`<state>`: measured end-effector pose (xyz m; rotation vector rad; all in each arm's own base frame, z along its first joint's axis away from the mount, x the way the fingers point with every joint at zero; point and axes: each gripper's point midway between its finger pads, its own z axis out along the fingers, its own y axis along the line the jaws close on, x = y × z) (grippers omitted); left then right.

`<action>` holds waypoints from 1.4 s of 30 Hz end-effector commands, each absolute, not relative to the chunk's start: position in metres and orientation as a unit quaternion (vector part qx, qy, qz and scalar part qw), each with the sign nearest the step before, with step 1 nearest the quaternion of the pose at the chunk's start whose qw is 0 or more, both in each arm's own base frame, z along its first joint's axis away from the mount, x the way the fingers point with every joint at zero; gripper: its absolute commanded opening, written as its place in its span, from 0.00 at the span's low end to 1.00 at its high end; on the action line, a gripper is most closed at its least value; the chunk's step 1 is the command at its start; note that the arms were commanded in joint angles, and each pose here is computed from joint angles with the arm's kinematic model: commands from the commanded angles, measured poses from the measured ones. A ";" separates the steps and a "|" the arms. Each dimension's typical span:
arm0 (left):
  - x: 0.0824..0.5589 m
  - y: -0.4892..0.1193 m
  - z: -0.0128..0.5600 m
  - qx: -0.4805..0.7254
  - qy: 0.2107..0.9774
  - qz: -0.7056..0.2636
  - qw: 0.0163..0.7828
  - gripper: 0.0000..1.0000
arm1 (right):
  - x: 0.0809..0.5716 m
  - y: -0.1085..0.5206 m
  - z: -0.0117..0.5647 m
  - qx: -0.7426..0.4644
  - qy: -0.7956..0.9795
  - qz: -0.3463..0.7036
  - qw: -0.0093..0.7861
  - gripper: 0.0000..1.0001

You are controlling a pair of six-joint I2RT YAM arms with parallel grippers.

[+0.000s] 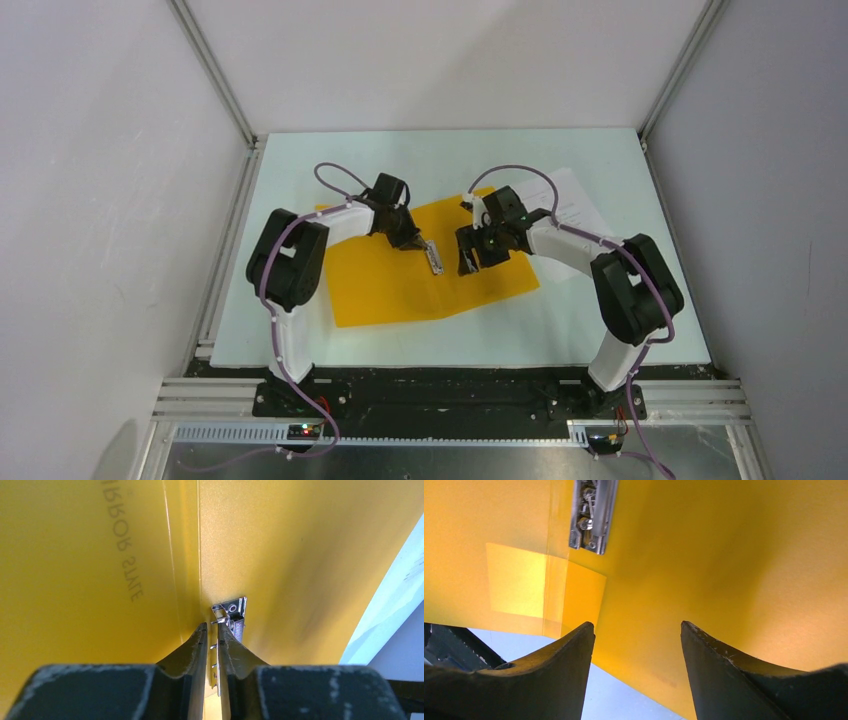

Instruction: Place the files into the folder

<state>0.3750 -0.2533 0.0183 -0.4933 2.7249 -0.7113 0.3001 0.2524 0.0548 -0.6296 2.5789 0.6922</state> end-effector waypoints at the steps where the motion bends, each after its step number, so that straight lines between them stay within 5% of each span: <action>1: 0.379 -0.257 0.009 -0.185 0.945 -0.231 0.141 0.17 | 0.299 0.273 0.066 -0.268 0.904 0.246 0.223 0.68; 7: 0.376 -0.261 0.003 -0.193 0.945 -0.226 0.134 0.14 | 0.306 0.297 0.085 -0.266 0.900 0.239 0.248 0.54; 10: 0.375 -0.262 0.000 -0.202 0.944 -0.226 0.127 0.11 | 0.313 0.306 0.089 -0.274 0.893 0.236 0.268 0.29; 16: 0.370 -0.265 -0.006 -0.229 0.940 -0.228 0.107 0.07 | 0.324 0.326 0.090 -0.292 0.884 0.204 0.304 0.00; 42: 0.353 -0.264 -0.018 -0.285 0.929 -0.226 0.067 0.04 | 0.334 0.335 0.048 -0.299 0.897 0.099 0.311 0.10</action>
